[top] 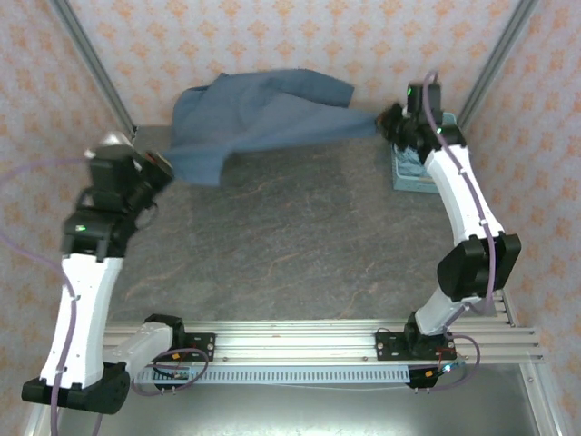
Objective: Fold and stack the t-shirts
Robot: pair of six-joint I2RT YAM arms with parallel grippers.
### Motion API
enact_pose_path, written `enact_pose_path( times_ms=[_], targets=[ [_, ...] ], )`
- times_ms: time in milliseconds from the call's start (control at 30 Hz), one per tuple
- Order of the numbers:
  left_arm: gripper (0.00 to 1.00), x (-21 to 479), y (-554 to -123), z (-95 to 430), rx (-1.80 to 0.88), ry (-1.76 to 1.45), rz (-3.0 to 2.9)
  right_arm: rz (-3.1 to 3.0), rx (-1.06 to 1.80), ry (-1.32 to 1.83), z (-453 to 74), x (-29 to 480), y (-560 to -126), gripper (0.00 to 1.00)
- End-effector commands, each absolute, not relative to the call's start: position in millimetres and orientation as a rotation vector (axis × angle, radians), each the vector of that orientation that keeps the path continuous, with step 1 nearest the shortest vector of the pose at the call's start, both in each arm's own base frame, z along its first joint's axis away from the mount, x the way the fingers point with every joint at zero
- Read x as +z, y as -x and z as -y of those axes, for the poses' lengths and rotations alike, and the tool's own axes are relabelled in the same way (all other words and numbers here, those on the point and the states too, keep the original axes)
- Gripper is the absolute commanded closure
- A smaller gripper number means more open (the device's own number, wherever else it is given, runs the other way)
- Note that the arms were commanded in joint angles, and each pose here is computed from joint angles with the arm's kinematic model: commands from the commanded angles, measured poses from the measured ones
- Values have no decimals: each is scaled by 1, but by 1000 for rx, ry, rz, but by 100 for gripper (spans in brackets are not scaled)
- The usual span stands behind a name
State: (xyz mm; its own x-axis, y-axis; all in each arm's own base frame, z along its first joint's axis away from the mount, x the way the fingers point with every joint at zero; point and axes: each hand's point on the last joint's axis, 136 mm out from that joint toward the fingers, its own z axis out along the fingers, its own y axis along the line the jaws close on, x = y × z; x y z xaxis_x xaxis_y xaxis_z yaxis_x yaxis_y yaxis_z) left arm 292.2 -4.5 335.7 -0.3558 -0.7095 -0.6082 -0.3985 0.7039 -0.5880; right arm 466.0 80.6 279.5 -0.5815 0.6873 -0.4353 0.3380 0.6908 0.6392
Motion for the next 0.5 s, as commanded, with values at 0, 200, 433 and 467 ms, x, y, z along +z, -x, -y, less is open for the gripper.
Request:
enact_pose_path(
  times_ms=[0,200,433,467],
  targets=[
    [100,232,-270,14,-417,1031,-2157,-2317,418,-963,-45,194,-428,100],
    [100,114,-212,31,-329,1152,-2423,-2574,293,-1042,-46,80,-355,100],
    [100,76,-156,29,-296,1380,-2480,-2689,191,-1077,-44,54,-281,100],
    [100,76,-152,29,-301,1405,-2477,-2693,194,-1076,-45,54,-274,100]
  ],
)
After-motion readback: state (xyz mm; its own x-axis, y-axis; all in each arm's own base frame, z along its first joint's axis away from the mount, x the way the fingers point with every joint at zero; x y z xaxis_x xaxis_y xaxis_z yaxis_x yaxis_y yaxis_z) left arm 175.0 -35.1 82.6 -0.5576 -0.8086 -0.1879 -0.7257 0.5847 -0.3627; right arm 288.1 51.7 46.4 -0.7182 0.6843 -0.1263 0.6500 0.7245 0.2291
